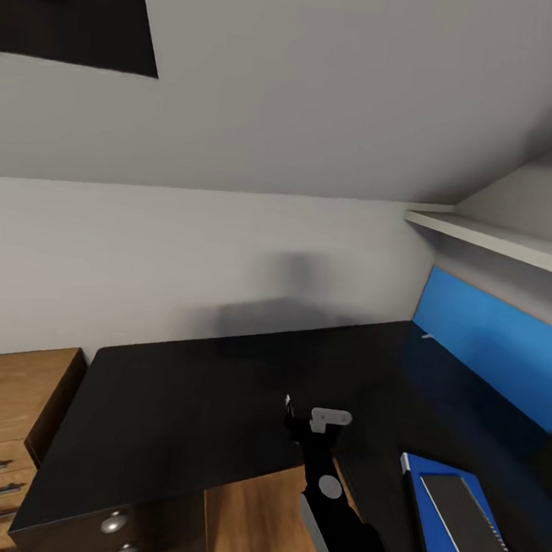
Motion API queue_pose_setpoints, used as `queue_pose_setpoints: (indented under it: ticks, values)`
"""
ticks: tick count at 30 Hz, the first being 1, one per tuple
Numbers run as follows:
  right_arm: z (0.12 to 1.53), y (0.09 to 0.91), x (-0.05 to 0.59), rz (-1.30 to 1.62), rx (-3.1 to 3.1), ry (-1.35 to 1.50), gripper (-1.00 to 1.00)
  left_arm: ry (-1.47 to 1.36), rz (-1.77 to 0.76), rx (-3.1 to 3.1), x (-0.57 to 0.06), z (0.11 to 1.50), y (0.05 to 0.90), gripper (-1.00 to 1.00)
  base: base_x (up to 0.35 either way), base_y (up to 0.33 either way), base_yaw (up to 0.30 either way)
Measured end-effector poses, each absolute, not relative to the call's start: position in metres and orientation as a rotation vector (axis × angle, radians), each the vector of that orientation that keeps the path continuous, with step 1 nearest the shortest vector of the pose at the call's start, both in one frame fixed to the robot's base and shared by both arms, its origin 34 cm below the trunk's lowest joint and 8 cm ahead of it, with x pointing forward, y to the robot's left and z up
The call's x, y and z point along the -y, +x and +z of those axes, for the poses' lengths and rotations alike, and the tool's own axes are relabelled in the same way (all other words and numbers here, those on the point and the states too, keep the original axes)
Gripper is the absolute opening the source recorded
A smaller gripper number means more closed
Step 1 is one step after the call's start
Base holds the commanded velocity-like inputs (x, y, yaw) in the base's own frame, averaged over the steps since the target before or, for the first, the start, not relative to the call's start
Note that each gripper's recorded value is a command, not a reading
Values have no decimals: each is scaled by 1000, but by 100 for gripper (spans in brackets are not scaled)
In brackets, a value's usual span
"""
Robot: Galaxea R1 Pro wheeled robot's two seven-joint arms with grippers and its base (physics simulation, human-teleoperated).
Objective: In the bedroom, organize the workspace by keeping the computer under the desk, ensuring the monitor is on the desk, placing the keyboard on the desk next to the monitor, placing the mouse on the desk next to the keyboard, moving the folder from the swivel chair onto the desk next to the mouse, stacking the notebook on top of the folder with the pen on top of the notebook, and positioning the swivel chair next to the desk.
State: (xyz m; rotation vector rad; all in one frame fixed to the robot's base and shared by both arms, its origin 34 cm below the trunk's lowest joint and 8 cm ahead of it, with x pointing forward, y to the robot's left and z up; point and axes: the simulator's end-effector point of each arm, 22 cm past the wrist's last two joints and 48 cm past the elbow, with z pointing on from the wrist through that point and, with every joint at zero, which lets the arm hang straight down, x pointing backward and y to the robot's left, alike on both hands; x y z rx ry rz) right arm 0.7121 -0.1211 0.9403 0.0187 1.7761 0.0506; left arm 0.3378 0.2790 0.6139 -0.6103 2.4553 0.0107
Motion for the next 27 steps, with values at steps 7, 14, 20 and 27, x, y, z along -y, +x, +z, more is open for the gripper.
queue_pose_setpoints:
  ticks: [7,14,20,27]
  values:
    - [938,712,122,50,-1780,20,100,-611,12,-2460,-279,613,336,100,0,0,216]
    - [935,712,123,48,-1785,20,100,-612,14,-2465,-279,612,334,100,0,0,233]
    - [931,712,123,47,-1791,20,100,-612,15,-2470,-279,611,333,100,0,0,202]
    - [929,712,124,44,-1794,18,100,-612,16,-2472,-279,610,332,100,0,0,88]
